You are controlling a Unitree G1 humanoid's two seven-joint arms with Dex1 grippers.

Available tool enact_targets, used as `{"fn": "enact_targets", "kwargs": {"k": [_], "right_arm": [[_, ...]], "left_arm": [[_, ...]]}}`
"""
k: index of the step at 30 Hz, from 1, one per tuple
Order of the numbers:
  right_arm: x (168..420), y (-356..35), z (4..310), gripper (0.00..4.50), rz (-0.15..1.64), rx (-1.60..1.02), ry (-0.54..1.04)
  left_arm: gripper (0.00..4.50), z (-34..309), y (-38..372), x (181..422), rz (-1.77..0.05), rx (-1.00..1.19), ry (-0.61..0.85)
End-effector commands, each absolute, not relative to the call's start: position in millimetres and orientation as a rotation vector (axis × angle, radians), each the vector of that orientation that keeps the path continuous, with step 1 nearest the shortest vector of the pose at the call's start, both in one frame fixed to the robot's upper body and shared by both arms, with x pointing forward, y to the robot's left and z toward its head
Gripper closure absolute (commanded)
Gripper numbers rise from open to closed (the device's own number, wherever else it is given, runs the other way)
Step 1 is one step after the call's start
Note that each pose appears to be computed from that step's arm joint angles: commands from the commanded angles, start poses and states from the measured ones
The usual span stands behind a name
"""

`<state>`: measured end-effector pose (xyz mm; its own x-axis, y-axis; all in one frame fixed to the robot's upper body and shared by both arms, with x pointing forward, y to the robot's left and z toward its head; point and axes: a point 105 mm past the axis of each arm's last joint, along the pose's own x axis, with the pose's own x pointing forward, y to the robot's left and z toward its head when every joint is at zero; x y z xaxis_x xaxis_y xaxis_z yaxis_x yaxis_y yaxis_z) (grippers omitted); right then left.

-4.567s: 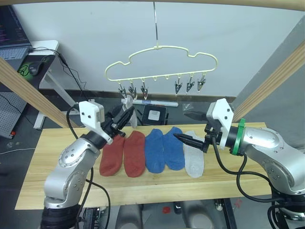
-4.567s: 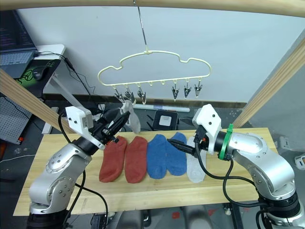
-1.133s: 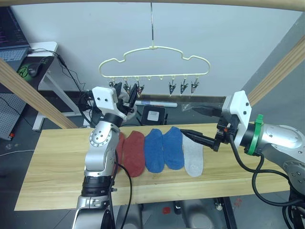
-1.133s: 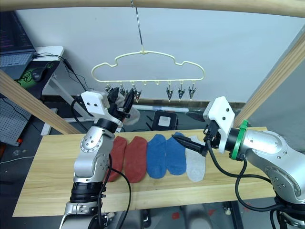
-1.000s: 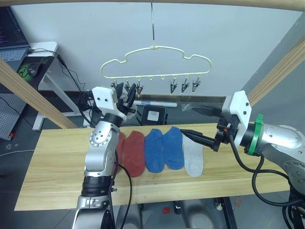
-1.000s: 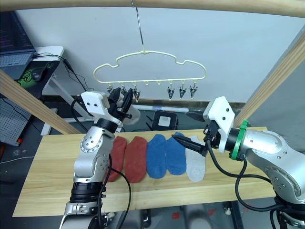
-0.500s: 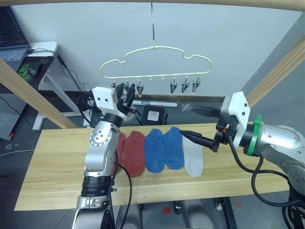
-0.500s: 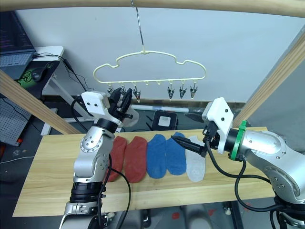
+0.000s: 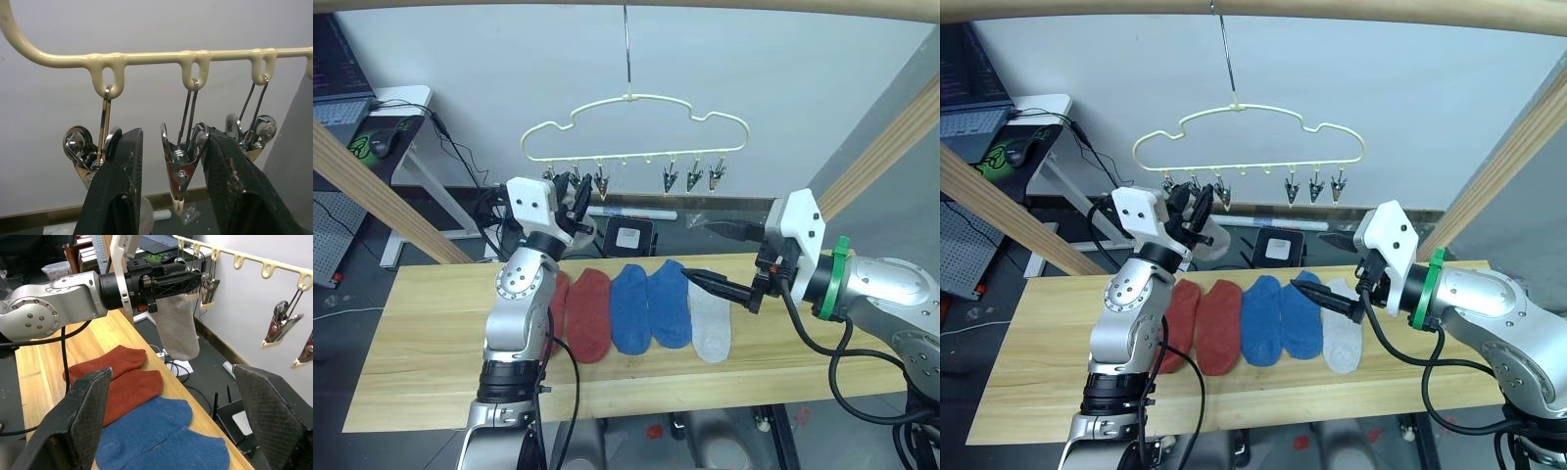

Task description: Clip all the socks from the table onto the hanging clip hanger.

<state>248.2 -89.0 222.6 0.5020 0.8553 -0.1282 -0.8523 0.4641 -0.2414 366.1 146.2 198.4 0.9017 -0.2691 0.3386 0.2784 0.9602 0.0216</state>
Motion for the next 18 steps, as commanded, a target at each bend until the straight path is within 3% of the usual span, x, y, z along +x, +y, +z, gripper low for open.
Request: {"fn": "enact_targets", "kwargs": {"k": [1, 14, 18], "right_arm": [[242.9, -86.0, 230.3, 0.36, 1.066, -0.318, -0.059], [242.6, -85.1, 228.7, 0.36, 1.07, -0.318, -0.059], [242.6, -85.2, 228.5, 0.36, 1.07, -0.318, -0.059]], "left_arm": [[2.68, 221.2, 142.3, 360.3, -0.306, -0.014, -0.414], [2.68, 223.9, 141.8, 360.2, -0.308, 0.012, -0.393], [3.5, 224.9, 141.6, 360.1, -0.311, 0.007, -0.395]]}}
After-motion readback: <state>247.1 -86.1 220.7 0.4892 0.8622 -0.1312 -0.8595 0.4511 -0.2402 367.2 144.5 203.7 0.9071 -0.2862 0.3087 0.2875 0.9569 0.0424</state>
